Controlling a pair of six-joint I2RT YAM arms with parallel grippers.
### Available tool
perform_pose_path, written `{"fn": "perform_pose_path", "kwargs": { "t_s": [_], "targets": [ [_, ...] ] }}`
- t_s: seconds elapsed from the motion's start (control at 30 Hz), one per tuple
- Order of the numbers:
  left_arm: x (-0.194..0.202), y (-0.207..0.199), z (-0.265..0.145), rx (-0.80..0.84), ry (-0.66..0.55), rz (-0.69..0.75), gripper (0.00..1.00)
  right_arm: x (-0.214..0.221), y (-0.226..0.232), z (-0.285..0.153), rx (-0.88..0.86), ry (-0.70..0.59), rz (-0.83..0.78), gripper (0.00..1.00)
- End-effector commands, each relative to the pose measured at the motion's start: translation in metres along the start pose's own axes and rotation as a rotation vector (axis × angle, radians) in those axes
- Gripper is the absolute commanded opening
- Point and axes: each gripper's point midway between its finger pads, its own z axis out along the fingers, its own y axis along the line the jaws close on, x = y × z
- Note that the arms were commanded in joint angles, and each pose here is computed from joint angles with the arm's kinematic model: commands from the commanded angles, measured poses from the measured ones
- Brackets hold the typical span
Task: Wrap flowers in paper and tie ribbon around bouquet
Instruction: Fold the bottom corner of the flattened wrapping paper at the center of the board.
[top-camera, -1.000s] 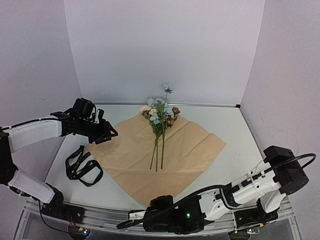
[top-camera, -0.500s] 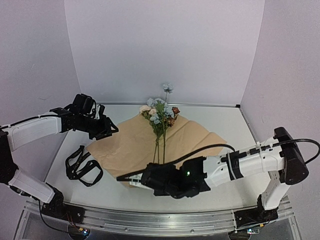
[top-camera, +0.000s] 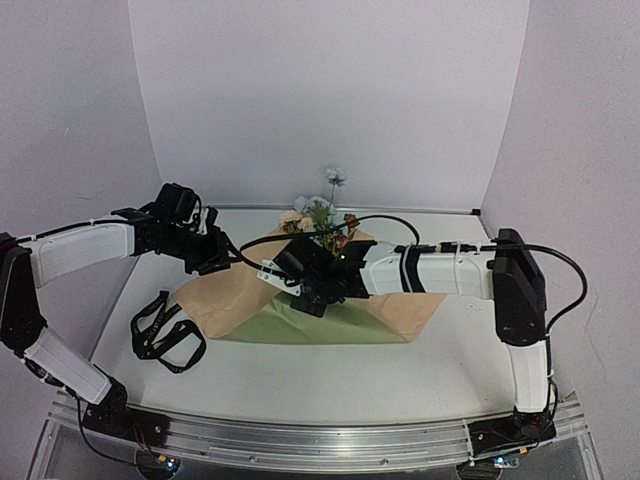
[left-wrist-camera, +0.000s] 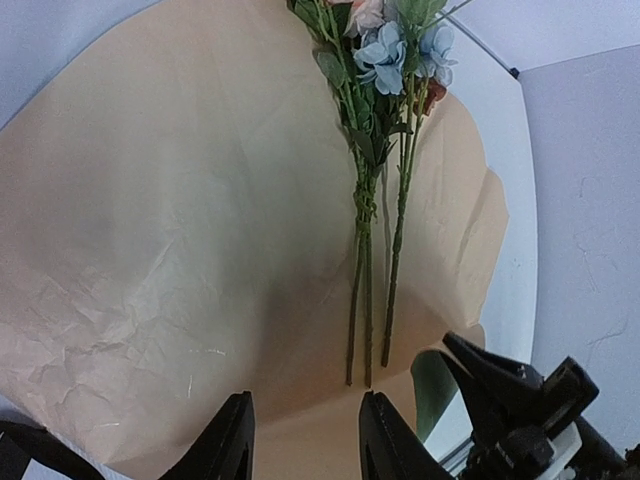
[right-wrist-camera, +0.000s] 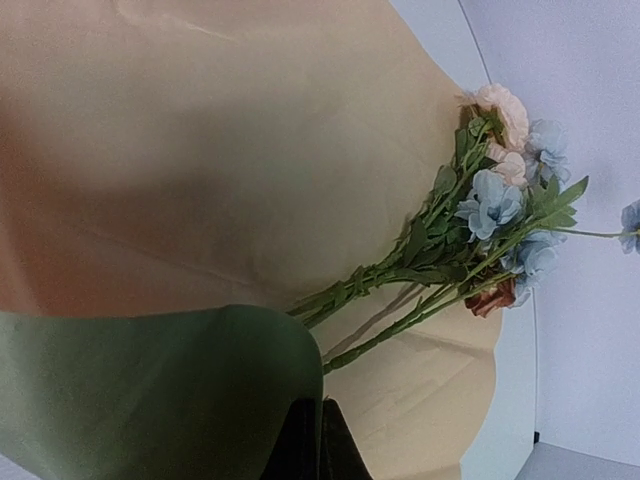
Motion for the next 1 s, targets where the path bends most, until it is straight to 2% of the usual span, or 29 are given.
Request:
{"fn": "perform_pose_path", "kwargs": {
  "t_s": [0.0, 0.33, 0.6, 0.77, 0.87, 0.97],
  "targets": [
    [0.000, -0.006, 0.000, 0.010, 0.023, 0.015, 0.38, -0.011, -0.015, 0.023, -0.028, -0.005, 0.025, 0.00],
    [0.029, 0.000, 0.014, 0.056, 0.133, -0.017, 0.31, -0.006, -0.044, 0.083, 0.032, 0.047, 0.062, 0.00],
    [0.065, -0.003, 0.037, 0.125, 0.258, -0.039, 0.28, 0.011, -0.059, 0.103, 0.098, 0.109, 0.080, 0.00],
    [0.081, -0.003, 0.057, 0.124, 0.314, -0.045, 0.27, 0.009, -0.070, 0.101, 0.120, 0.101, 0.124, 0.09],
    [0.090, 0.004, 0.069, 0.109, 0.334, -0.064, 0.26, 0.005, -0.076, 0.099, 0.129, 0.087, 0.150, 0.18],
    [0.094, 0.011, 0.081, 0.096, 0.346, -0.083, 0.25, 0.001, -0.086, 0.092, 0.143, 0.072, 0.186, 0.36]
  ]
}}
